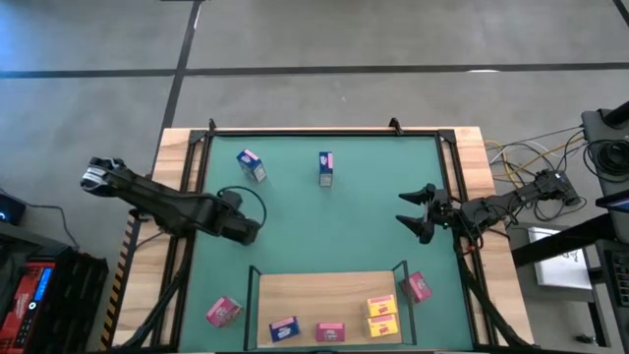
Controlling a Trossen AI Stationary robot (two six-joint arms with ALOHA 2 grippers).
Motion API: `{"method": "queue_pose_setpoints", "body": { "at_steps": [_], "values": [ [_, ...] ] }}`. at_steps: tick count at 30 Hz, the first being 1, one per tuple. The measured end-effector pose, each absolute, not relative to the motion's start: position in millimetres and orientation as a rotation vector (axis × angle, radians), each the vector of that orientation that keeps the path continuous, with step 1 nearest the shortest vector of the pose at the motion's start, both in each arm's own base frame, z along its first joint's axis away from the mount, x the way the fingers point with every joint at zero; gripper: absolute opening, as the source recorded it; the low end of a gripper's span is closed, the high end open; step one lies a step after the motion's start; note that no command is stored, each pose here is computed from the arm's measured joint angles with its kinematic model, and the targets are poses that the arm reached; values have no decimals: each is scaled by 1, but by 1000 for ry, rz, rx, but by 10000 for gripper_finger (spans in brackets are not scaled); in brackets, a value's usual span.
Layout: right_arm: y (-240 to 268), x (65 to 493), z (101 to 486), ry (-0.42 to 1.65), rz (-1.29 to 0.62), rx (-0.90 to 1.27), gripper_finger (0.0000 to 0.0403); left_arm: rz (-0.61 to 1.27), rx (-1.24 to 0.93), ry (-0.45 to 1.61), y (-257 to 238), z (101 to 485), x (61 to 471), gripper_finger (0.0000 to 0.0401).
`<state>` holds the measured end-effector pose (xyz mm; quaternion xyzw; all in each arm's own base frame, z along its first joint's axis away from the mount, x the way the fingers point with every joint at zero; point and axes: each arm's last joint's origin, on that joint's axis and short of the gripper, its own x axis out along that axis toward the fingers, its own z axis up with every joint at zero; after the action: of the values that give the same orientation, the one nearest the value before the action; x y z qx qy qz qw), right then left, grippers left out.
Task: Stack cereal on shelf
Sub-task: Put the yellow cereal box on the shelf aligned with the other yellow cereal boxes
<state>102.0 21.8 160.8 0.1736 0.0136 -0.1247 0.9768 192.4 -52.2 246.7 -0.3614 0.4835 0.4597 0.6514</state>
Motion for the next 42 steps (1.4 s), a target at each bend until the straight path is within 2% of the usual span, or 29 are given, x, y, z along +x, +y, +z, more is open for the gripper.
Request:
{"method": "queue_pose_setpoints", "body": {
  "at_steps": [8, 18, 21, 42],
  "values": [
    [22, 102, 161, 28, -251, 350, 400, 1105, -822, 1103, -50, 233, 201, 390],
    [22, 102, 161, 28, -251, 350, 400, 1135, -927, 1041, -52, 232, 205, 292],
    [22, 102, 161, 28, -251, 350, 400, 1142, -955, 1033, -52, 232, 206, 275],
    [22, 102, 161, 28, -251, 350, 400, 1049, -1161, 918, -63, 276, 242, 279]
  ]
}}
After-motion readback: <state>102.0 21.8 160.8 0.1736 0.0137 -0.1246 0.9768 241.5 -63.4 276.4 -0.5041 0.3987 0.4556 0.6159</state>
